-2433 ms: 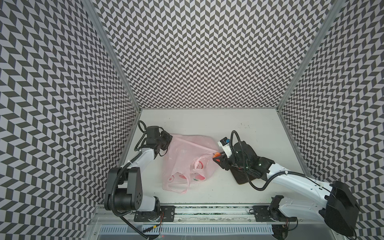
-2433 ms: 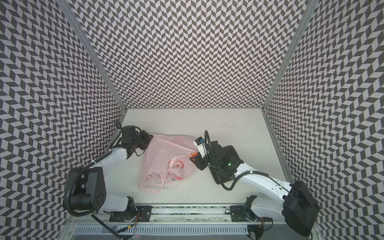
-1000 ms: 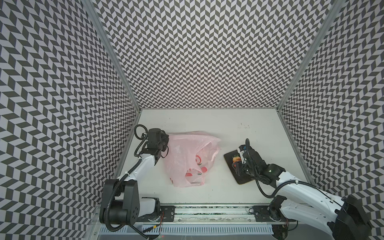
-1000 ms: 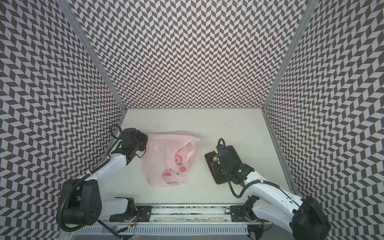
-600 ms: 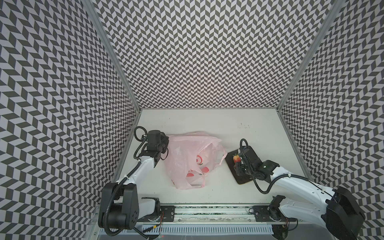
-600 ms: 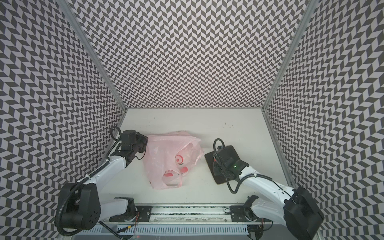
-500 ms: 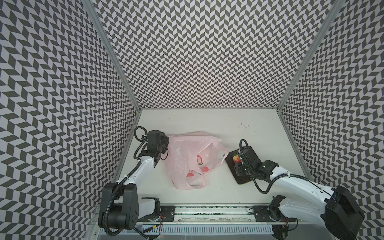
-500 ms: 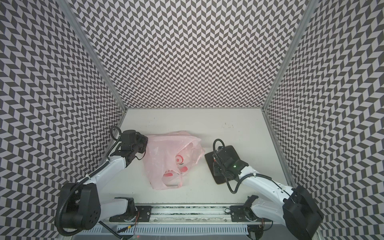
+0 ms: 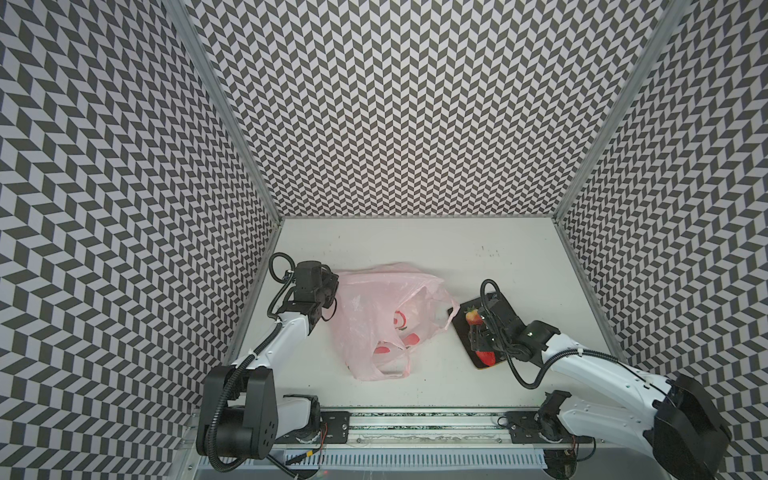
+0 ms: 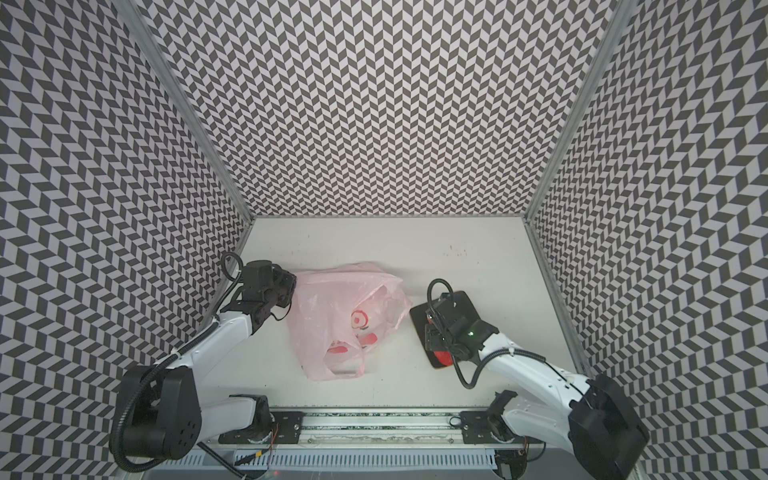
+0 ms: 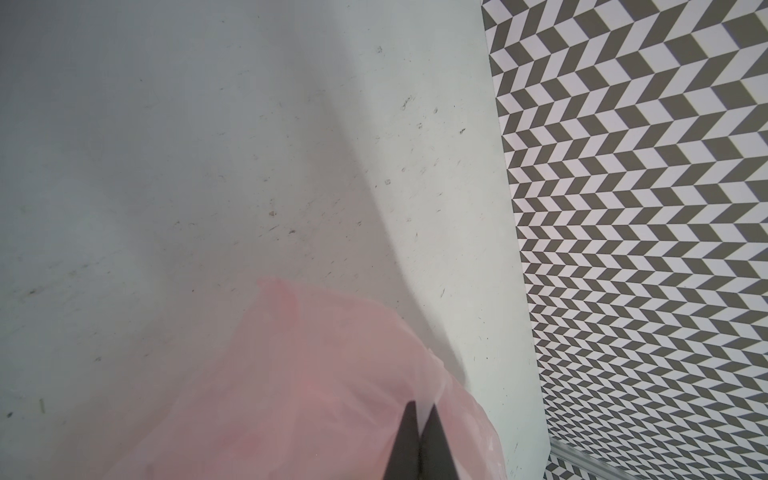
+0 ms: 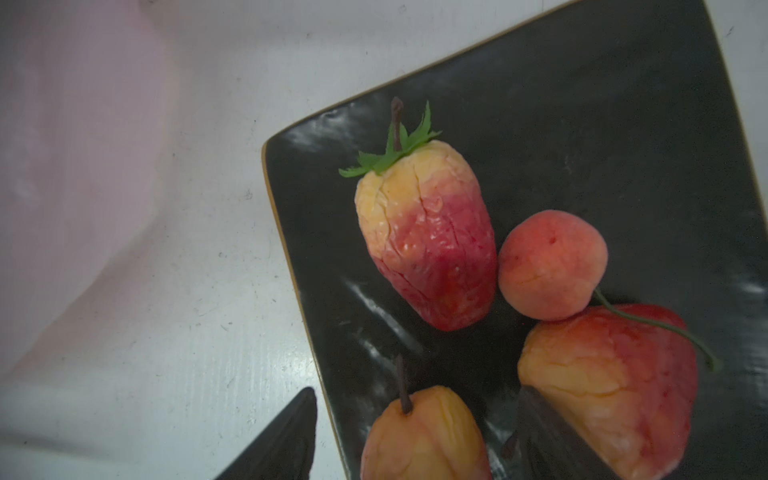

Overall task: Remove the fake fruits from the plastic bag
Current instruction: 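Carry the apple to the dark tray and lower it beside the strawberry, then open the right gripper and raise it off the tray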

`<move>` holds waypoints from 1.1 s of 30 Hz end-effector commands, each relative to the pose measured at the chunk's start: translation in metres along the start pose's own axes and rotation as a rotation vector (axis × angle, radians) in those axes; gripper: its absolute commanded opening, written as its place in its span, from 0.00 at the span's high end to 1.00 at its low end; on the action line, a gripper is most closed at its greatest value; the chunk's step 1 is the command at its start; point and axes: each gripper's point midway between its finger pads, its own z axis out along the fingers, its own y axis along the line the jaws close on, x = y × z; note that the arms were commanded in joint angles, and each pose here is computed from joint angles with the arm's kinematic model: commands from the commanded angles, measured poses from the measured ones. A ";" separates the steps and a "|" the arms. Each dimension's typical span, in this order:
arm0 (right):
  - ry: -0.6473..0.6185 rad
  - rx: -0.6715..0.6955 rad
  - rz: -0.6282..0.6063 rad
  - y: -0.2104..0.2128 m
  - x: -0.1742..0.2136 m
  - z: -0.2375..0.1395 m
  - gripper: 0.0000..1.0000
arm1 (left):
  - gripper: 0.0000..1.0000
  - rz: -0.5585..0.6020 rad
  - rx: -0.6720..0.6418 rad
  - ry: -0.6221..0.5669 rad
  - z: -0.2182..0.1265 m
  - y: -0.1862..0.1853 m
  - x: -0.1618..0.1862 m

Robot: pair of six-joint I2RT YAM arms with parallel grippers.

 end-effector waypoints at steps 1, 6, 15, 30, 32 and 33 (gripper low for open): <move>-0.106 -0.035 0.043 0.006 -0.025 -0.019 0.24 | 1.00 0.009 0.021 -0.007 -0.005 -0.010 -0.003; -0.276 -0.193 0.024 0.029 -0.058 -0.055 0.23 | 1.00 0.015 0.020 -0.010 -0.006 -0.008 -0.003; -0.483 -0.661 -0.265 0.112 -0.080 -0.117 0.26 | 0.99 0.050 0.011 -0.027 -0.011 -0.010 -0.006; -0.433 -0.137 0.071 0.023 -0.102 -0.073 0.21 | 0.62 0.120 0.019 -0.089 -0.018 -0.019 -0.026; -0.461 -0.128 0.077 0.014 -0.104 -0.080 0.20 | 0.49 0.169 0.032 -0.116 -0.023 -0.028 -0.036; -0.482 -0.144 0.080 0.013 -0.107 -0.087 0.20 | 0.38 0.202 0.034 -0.135 -0.026 -0.034 -0.041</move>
